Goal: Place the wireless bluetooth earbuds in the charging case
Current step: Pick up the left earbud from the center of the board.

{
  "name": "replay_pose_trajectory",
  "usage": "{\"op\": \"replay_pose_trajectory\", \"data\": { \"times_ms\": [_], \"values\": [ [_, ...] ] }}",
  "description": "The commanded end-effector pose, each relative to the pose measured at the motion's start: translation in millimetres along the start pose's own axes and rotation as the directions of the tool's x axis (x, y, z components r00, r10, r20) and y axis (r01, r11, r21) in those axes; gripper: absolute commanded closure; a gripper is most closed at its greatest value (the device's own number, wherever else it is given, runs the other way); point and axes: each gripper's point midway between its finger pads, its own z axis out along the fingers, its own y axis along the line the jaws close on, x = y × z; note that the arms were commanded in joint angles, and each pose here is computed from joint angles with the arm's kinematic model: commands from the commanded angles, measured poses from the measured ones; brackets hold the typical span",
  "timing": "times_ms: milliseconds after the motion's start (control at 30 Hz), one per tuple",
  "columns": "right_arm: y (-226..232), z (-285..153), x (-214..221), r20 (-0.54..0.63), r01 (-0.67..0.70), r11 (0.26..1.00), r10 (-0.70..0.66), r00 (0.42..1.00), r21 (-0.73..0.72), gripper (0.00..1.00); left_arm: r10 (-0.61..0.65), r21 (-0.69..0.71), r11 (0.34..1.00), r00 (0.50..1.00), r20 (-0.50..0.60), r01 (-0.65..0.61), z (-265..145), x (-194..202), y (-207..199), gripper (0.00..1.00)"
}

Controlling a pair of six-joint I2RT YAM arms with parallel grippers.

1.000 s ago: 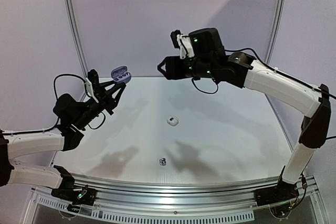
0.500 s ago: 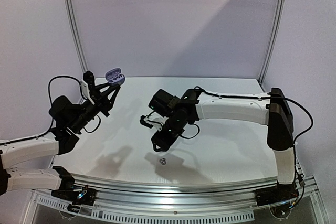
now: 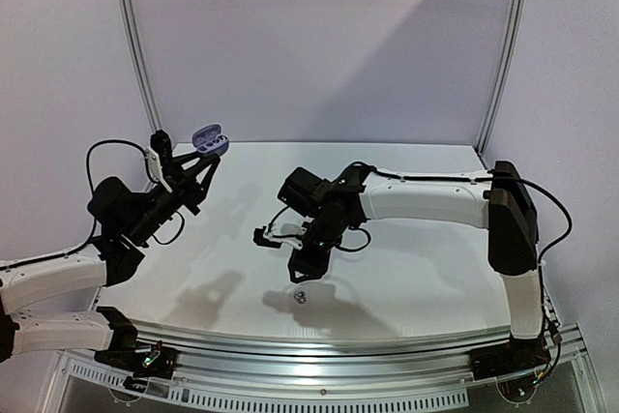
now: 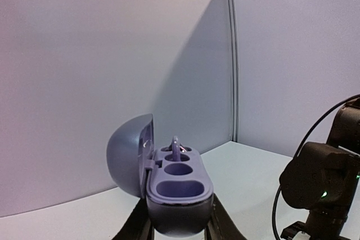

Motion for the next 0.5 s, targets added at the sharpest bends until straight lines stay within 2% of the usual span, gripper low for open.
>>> {"op": "replay_pose_trajectory", "data": {
  "times_ms": [0,67,467],
  "values": [
    [2,10,10,-0.047,0.146,0.989,-0.147,0.988,-0.031,0.58,-0.011,0.011,1.000,1.000,-0.021,0.011,-1,7,0,1.00],
    [-4,12,11,-0.065,0.188,0.981,-0.190,0.980,-0.041,0.60,-0.012,0.013,1.000,1.000,-0.022,0.012,-1,7,-1,1.00],
    [-8,42,24,-0.106,0.188,0.974,-0.201,0.974,-0.122,0.64,-0.006,0.011,1.000,0.999,-0.038,0.006,1,11,0,1.00]
  ]
}}
